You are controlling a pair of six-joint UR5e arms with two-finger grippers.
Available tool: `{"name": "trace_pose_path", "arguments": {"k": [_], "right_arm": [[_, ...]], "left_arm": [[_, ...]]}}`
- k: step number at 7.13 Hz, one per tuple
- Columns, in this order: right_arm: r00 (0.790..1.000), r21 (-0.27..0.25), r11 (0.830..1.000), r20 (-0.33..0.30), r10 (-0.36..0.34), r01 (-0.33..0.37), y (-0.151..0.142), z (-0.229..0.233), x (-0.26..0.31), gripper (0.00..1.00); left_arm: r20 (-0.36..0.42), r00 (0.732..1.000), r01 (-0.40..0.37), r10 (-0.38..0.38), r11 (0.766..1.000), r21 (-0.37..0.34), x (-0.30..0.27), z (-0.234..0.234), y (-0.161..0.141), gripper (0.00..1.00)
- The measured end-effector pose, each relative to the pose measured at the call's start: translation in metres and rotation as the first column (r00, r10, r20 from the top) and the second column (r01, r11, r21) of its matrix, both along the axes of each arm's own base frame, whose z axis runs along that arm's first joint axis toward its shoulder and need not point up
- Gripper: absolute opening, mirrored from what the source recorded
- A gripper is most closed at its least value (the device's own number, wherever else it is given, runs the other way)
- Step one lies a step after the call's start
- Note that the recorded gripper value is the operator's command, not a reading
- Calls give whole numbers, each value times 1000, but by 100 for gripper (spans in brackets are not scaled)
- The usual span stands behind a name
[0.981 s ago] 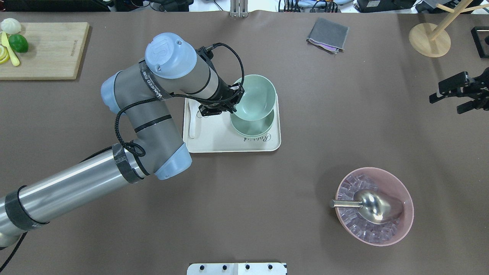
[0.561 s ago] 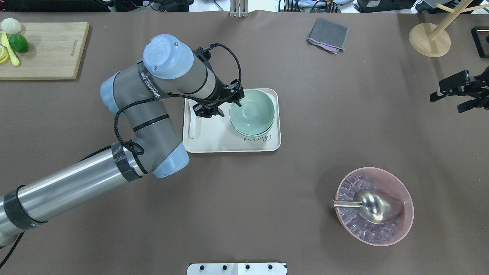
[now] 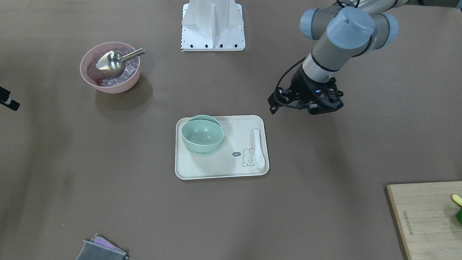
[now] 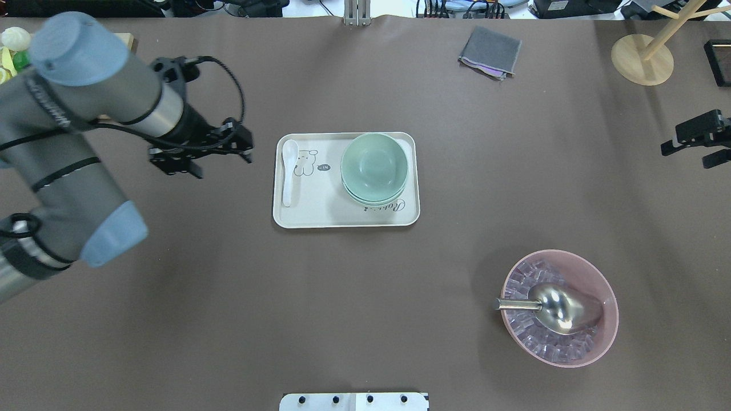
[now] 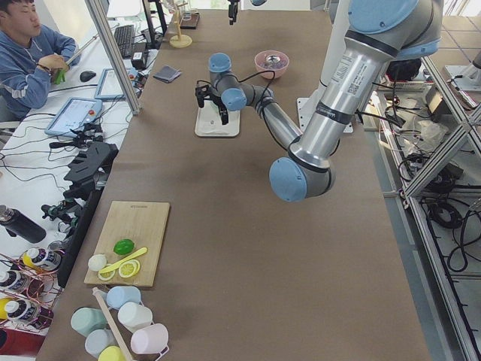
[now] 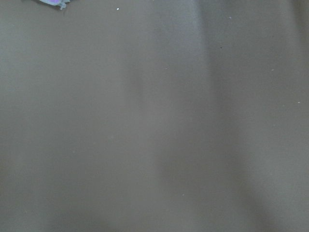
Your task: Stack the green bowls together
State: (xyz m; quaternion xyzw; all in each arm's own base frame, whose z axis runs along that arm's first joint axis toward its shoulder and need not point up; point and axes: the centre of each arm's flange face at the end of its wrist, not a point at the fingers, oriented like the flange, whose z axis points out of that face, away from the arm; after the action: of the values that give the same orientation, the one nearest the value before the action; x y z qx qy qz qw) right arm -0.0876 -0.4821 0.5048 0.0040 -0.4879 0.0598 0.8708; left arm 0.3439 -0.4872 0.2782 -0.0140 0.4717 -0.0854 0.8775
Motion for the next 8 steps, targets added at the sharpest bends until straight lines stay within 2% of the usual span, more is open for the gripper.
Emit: {"name": "trace_pose_path", "arguments": {"k": [1, 2, 3, 4, 5, 6, 7, 8], "right_arm": [[999, 42, 998, -36, -37, 38, 3, 22, 18, 100], [994, 84, 993, -84, -74, 81, 3, 39, 42, 100], [984, 116, 985, -141, -112, 129, 4, 54, 67, 100], [971, 129, 975, -184, -153, 178, 7, 66, 87, 100], [962, 130, 968, -203, -184, 213, 12, 75, 100, 100], [956, 126, 964, -211, -204, 233, 15, 82, 107, 100], [953, 123, 962, -214, -213, 243, 18, 86, 111, 100], [953, 118, 963, -215, -215, 244, 22, 90, 115, 100]], "left_arm": [[70, 996, -68, 62, 994, 89, -55, 41, 14, 98], [144, 983, -134, 110, 976, 171, -115, 87, 24, 98], [225, 960, -219, 166, 946, 240, -175, 138, 35, 98], [301, 925, -321, 233, 903, 287, -229, 191, 52, 98], [348, 892, -399, 289, 864, 307, -278, 239, 69, 98], [347, 874, -449, 340, 838, 309, -321, 292, 81, 98], [300, 878, -459, 372, 832, 312, -358, 343, 91, 98], [255, 895, -435, 366, 843, 317, -386, 374, 100, 98]]}}
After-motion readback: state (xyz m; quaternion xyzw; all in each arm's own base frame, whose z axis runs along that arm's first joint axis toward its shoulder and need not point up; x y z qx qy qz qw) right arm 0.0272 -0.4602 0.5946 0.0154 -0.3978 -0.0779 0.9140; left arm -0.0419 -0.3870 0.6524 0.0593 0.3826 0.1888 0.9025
